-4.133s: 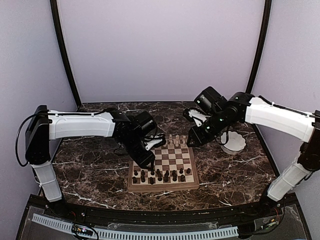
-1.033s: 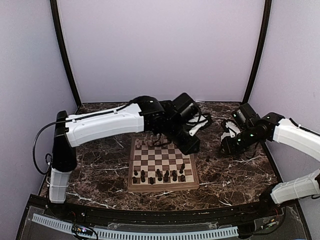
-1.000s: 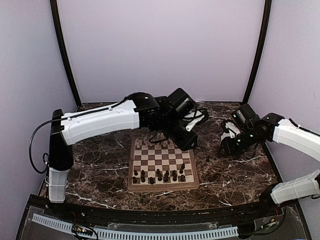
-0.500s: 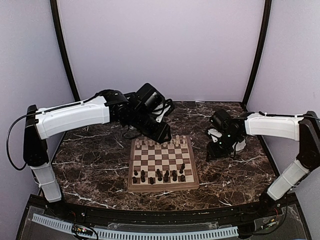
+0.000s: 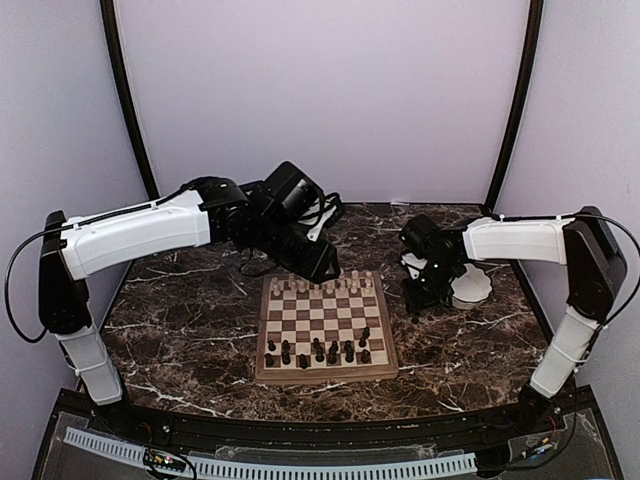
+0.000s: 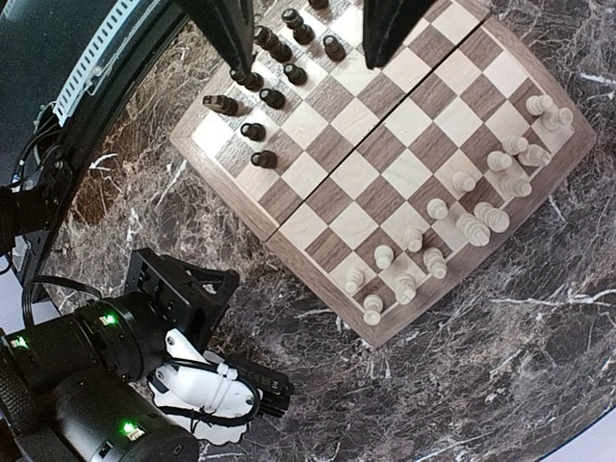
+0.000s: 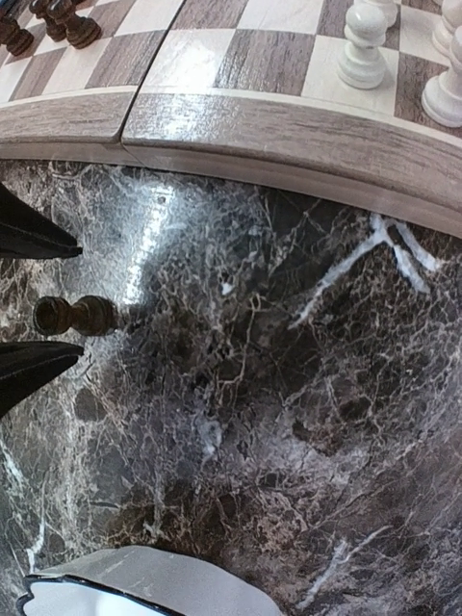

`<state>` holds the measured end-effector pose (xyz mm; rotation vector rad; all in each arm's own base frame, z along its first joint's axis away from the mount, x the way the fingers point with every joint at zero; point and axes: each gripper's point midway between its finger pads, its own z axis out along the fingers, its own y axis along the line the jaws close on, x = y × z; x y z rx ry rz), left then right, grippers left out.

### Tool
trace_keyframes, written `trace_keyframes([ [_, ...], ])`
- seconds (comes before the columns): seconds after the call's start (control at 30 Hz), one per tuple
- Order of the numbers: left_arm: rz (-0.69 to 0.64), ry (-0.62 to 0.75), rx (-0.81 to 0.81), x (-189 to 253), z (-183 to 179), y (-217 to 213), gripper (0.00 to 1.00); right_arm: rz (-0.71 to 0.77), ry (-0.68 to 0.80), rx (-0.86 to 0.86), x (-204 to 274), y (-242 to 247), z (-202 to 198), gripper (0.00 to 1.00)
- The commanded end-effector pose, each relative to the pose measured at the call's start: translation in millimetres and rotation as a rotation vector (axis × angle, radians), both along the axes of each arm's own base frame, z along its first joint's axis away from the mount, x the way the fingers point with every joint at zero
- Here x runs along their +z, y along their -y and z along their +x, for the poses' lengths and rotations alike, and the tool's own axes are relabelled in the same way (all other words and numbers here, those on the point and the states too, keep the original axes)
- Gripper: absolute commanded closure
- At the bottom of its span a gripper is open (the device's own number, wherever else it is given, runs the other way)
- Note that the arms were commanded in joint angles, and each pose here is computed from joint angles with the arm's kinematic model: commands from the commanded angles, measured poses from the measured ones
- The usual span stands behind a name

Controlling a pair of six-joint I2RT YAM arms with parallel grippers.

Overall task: Set up the chess pieces on the board
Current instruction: Pick up the rook from the center of the board, then place the rook at a8.

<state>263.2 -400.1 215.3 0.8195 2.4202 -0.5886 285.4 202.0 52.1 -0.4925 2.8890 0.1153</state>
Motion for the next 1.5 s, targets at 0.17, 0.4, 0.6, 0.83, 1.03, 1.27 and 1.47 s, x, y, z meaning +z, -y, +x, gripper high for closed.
trace_keyframes([
  [0.17, -0.019, 0.033, 0.008, 14.6, 2.9, -10.8, 0.59, -0.036, -0.024, -0.010, -5.4, -1.0, 2.5, 0.73],
  [0.4, -0.019, 0.030, 0.005, 12.2, 5.0, -9.9, 0.59, -0.037, -0.074, -0.023, -16.1, 1.7, -8.3, 0.79],
  [0.6, -0.026, 0.026, 0.005, 11.5, 5.5, -8.1, 0.59, -0.035, -0.055, -0.029, -9.0, 2.9, -7.2, 0.93],
  [0.83, -0.016, 0.032, 0.002, 11.0, 6.6, -9.5, 0.59, -0.015, -0.030, -0.024, 13.1, 3.0, -13.6, 0.97],
  [1.03, -0.008, 0.047, 0.017, 12.9, 10.3, -16.2, 0.59, 0.038, 0.017, 0.070, 55.6, -26.6, -31.7, 0.96],
  [1.27, 0.043, 0.063, 0.102, 7.3, 20.5, -35.6, 0.59, 0.090, -0.030, 0.238, 63.9, -75.5, -75.5, 0.96],
  [1.47, 0.061, 0.042, 0.173, 2.6, 28.8, -54.6, 0.59, 0.057, -0.061, 0.333, 47.7, -100.5, -98.3, 0.96],
])
